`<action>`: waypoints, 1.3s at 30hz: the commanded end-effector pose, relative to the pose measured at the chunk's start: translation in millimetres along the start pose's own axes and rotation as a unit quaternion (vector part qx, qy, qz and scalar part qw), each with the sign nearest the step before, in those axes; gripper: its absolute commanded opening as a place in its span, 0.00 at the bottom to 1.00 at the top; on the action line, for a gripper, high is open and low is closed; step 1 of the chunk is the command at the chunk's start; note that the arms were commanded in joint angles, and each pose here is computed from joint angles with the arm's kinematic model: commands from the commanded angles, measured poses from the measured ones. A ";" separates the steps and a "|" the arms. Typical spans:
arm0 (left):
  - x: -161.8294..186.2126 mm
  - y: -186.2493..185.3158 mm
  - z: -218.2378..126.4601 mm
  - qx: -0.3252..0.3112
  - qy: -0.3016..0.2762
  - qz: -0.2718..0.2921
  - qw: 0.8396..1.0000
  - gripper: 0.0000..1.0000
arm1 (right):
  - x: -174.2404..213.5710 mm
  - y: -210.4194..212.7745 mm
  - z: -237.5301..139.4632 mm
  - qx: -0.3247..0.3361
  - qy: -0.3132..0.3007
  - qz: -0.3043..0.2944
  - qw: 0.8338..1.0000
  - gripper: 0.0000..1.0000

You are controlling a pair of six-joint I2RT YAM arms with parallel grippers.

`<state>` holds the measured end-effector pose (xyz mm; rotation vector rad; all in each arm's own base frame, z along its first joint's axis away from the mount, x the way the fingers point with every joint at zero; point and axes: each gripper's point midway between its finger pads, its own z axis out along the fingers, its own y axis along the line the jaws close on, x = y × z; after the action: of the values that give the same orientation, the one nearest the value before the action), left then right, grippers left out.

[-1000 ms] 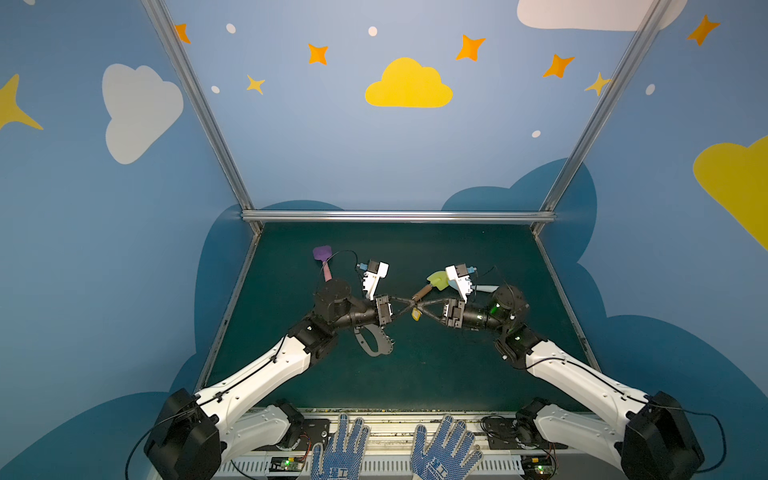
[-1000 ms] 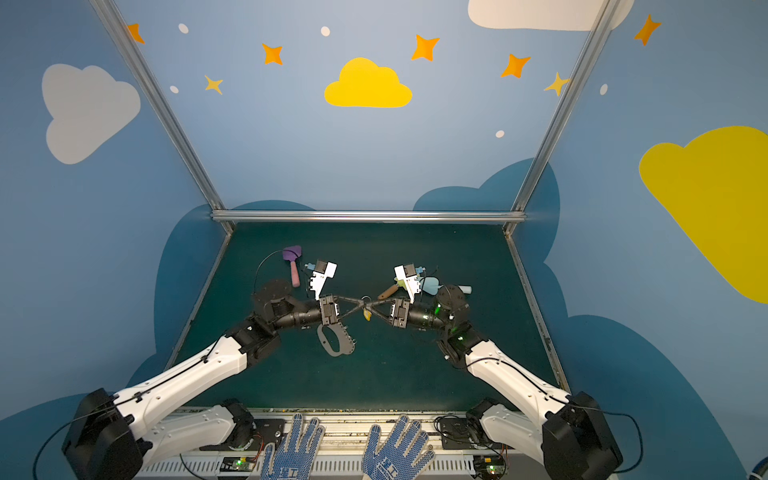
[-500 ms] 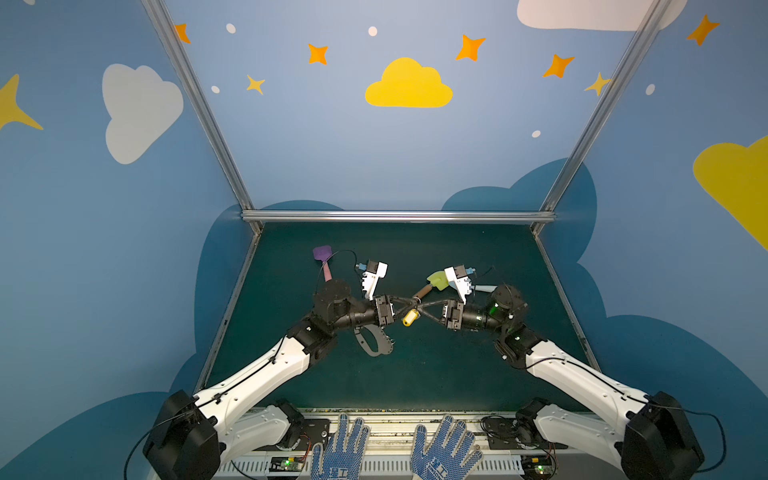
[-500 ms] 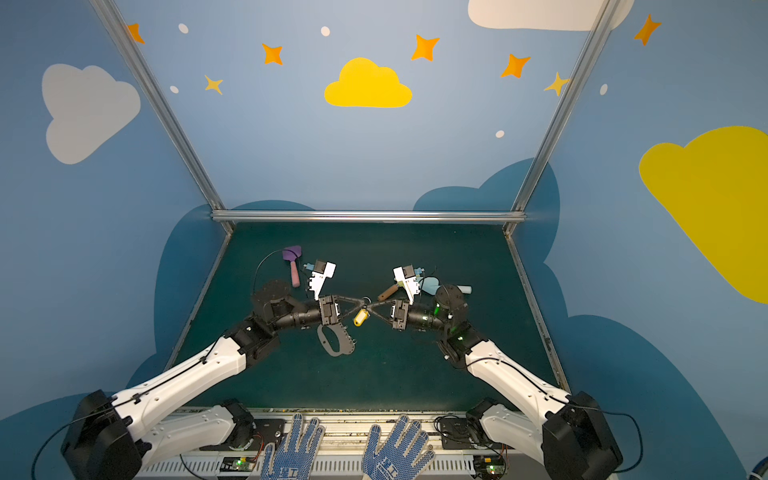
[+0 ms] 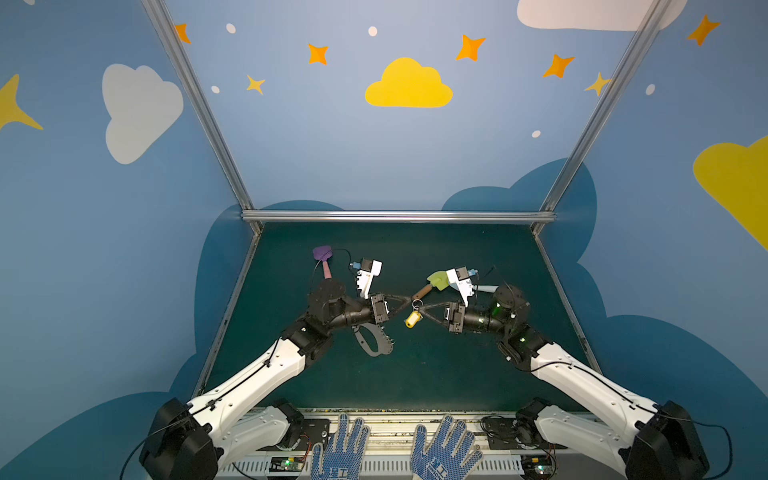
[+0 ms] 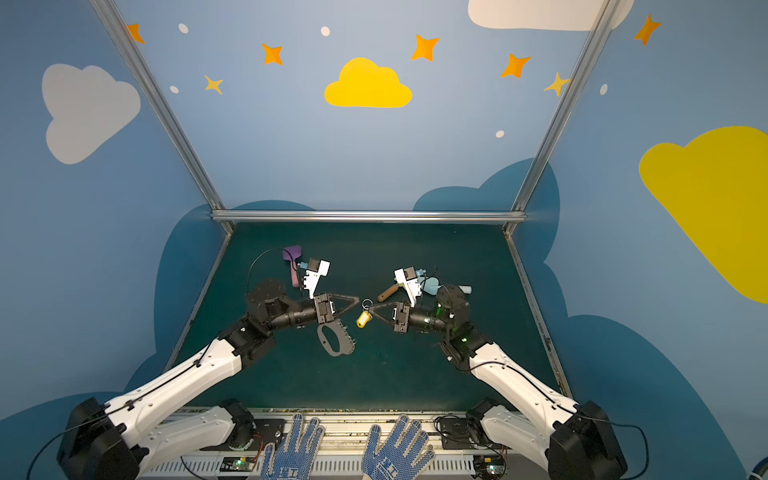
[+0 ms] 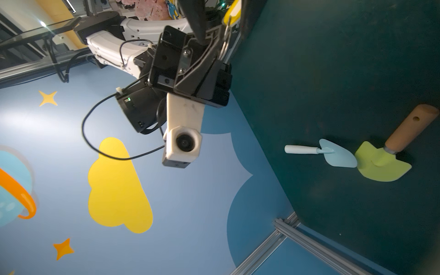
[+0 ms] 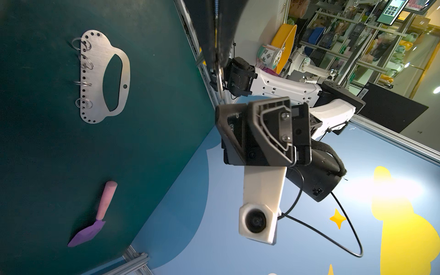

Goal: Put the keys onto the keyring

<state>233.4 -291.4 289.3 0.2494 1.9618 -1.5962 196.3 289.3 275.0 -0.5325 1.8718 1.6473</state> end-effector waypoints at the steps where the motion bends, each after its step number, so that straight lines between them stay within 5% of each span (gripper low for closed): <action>1: 0.0 -8.2 2.9 0.008 0.010 0.012 1.000 0.24 | -7.4 10.0 -2.4 0.017 -0.003 -0.056 0.998 0.00; 5: -3.6 3.0 0.9 -0.022 -0.007 0.003 1.000 0.35 | -3.6 -11.1 -5.7 0.110 0.010 -0.133 0.985 0.00; 7: -7.8 17.3 -1.7 -0.061 -0.023 -0.010 0.998 0.45 | -1.1 -31.7 -9.9 0.178 0.014 -0.181 0.967 0.00; 10: -13.7 39.6 -8.0 -0.115 -0.048 -0.038 0.991 0.46 | -0.9 -55.3 -17.0 0.263 0.009 -0.246 0.933 0.00; 15: -12.7 42.8 -5.7 -0.105 -0.048 -0.067 0.991 0.49 | -2.3 -71.2 -19.6 0.335 0.009 -0.313 0.889 0.00; 18: -14.0 40.2 -4.8 -0.098 -0.049 -0.073 0.991 0.49 | 0.7 -73.0 -19.0 0.360 0.008 -0.361 0.860 0.00; 25: -9.9 36.7 2.2 -0.082 -0.027 -0.090 0.992 0.49 | 10.1 -61.3 -7.6 0.353 0.018 -0.443 0.824 0.00; 39: 1.9 21.4 28.0 -0.039 0.026 -0.117 0.992 0.52 | 14.4 -54.3 0.9 0.360 0.019 -0.492 0.793 0.00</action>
<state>252.6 -304.4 243.4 -0.0284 2.2171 -1.6076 217.3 283.5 219.9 -0.9705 1.6240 0.2524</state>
